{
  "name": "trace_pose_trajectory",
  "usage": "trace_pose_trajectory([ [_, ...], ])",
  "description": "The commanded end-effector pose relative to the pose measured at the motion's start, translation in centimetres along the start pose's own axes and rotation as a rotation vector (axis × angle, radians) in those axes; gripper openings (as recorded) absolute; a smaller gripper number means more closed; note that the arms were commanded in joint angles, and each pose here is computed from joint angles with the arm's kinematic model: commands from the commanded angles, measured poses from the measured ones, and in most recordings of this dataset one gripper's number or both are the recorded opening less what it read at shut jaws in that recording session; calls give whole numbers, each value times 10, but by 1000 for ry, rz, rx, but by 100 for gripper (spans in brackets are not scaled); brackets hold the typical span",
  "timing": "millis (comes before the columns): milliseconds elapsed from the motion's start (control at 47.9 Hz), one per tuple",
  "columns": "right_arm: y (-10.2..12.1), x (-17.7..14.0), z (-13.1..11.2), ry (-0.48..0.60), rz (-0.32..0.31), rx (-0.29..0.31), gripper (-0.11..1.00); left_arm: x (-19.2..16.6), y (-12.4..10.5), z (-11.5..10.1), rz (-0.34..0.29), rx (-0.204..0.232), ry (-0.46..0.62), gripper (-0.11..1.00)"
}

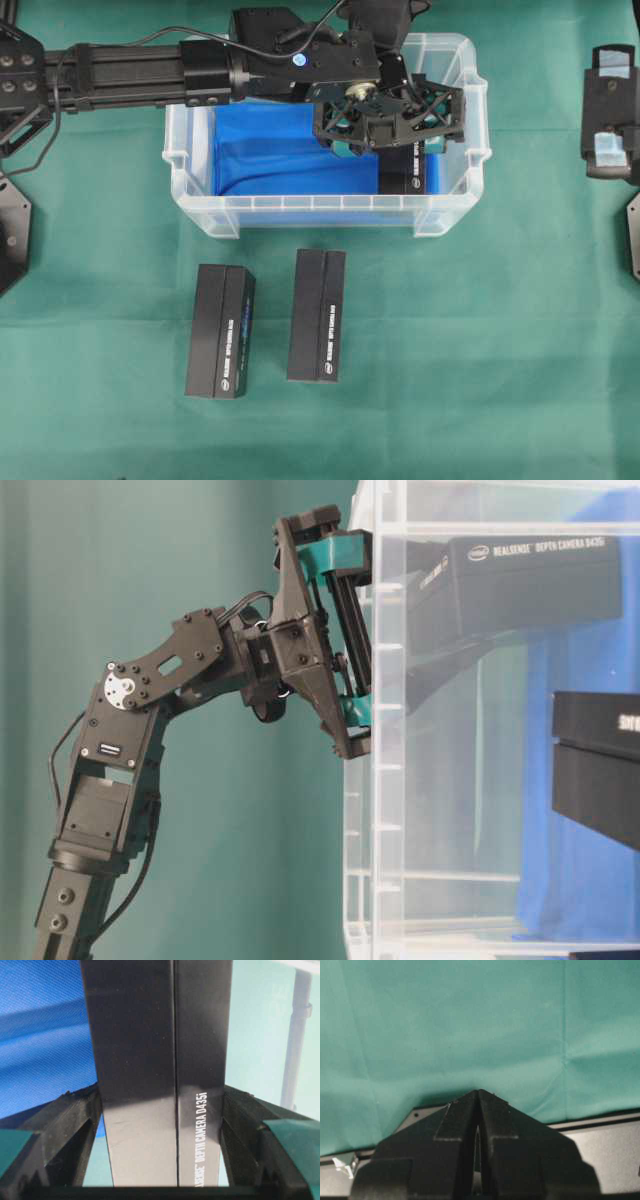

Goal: Take the box out of the case with the left arm.
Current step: 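Lift the right black box up out of the bin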

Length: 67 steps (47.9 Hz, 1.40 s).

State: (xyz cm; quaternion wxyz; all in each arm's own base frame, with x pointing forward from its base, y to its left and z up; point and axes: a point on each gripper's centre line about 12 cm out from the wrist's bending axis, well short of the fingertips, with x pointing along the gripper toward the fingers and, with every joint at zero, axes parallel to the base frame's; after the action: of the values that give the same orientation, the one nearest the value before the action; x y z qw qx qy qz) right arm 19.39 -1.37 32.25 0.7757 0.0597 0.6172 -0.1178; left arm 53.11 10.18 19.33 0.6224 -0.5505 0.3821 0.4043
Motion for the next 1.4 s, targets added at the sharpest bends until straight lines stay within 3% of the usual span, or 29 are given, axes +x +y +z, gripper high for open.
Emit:
trace_pose_trajectory([
  [0, -1, -5, 1, -20, 3, 2, 2, -18, -11, 1, -54, -5, -13, 64],
  [313, 0, -4, 1, -18, 3, 0, 2, -29, -14, 0, -63, -13, -13, 64],
  [794, 0, -4, 1, -18, 3, 0, 2, -115, -35, 1, -97, -18, -22, 62],
  [1379, 0, -4, 1, -23, 4, -2, 2, -195, -52, 1, -124, -8, -25, 61],
])
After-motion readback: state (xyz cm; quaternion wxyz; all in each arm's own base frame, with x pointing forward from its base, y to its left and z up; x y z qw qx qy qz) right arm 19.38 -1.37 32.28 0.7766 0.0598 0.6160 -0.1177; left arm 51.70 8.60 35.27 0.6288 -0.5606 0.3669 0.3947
